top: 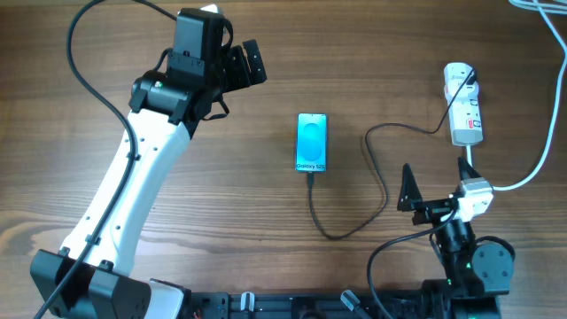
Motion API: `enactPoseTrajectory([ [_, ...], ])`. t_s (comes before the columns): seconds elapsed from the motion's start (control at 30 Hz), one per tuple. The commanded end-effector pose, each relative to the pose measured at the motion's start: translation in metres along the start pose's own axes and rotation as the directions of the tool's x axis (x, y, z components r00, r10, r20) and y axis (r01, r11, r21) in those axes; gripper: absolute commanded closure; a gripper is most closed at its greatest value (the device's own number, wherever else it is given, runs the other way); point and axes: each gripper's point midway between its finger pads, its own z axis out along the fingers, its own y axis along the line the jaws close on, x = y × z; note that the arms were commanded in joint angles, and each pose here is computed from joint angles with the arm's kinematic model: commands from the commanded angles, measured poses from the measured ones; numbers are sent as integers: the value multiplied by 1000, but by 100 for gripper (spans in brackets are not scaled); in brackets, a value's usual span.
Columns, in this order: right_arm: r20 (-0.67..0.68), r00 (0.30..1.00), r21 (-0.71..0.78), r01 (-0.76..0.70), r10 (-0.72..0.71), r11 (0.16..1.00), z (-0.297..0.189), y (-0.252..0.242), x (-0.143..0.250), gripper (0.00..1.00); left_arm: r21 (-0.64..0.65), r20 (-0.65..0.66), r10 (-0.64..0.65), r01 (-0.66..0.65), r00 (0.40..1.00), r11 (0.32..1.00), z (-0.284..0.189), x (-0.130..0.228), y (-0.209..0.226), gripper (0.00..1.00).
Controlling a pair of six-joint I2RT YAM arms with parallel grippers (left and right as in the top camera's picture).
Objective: Plug charger to phone and switch on socket
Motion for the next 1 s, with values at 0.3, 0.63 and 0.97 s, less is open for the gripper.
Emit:
enactPoseTrajectory([
  [0.3, -16, 996, -21, 84, -85, 996, 8, 3, 37, 0, -10, -3, 22, -22, 1000, 1000, 3, 2, 2, 0],
  [0.63, -29, 996, 30, 90, -90, 995, 8, -6, 39, 0, -10, -3, 22, -22, 1000, 1000, 3, 2, 2, 0],
  [0.97, -27, 997, 19, 72, -72, 997, 8, -3, 39, 0, -10, -3, 22, -22, 1000, 1000, 3, 2, 2, 0],
])
